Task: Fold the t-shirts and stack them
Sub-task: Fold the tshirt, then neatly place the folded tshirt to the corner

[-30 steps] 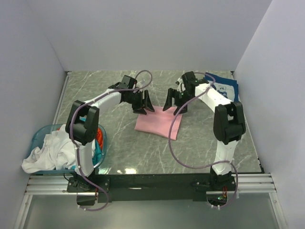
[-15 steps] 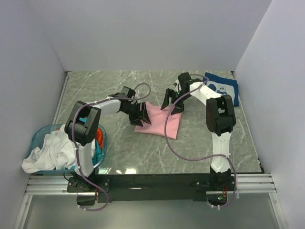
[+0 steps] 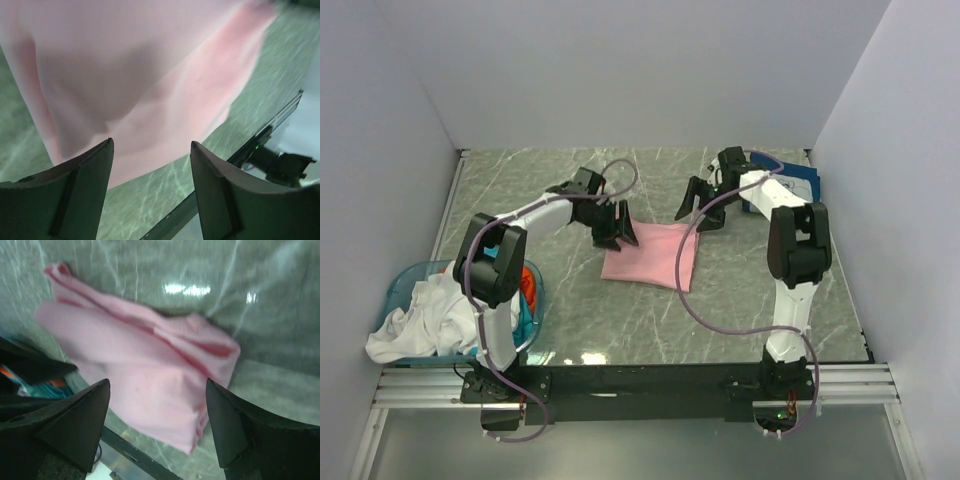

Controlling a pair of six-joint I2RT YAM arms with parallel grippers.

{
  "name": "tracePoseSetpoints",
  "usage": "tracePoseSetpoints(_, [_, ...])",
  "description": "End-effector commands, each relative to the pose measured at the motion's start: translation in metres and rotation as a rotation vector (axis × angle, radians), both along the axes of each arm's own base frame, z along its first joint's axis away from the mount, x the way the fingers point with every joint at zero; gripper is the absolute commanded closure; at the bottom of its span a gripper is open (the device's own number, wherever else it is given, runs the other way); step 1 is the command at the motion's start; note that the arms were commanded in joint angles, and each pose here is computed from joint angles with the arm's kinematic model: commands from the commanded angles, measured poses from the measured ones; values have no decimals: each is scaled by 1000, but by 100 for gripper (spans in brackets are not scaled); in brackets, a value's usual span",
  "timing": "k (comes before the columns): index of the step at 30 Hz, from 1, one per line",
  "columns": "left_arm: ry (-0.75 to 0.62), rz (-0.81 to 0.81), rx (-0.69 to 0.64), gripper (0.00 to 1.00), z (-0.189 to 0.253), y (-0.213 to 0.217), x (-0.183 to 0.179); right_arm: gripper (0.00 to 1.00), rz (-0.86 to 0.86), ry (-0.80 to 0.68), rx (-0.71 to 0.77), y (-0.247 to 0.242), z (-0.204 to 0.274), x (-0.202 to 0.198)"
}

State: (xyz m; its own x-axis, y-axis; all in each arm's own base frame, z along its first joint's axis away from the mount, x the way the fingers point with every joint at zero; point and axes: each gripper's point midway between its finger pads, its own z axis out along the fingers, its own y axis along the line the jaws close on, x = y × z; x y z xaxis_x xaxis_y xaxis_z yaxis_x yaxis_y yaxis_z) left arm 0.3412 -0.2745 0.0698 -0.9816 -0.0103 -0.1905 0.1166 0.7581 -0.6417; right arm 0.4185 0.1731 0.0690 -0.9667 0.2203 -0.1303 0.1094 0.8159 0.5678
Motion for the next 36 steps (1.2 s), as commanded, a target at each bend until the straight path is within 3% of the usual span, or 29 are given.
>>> tracePoseSetpoints(1, [-103,32,-8,32,37,-4,29,16,49,-89,21,-5,30,-21])
tracePoseSetpoints(4, [-141,55,-2,31,47,3,40,16,60,-49,15,-9,16,-46])
tracePoseSetpoints(16, [-79,55,81,38,-10,37,33,18,40,-11,67,-8,-11,-91])
tracePoseSetpoints(31, [42,69,169,71,-65,51,14,26,27,61,83,3,-59,-104])
tracePoseSetpoints(36, [65,72,144,75,-68,48,8,38,18,71,48,1,-73,-105])
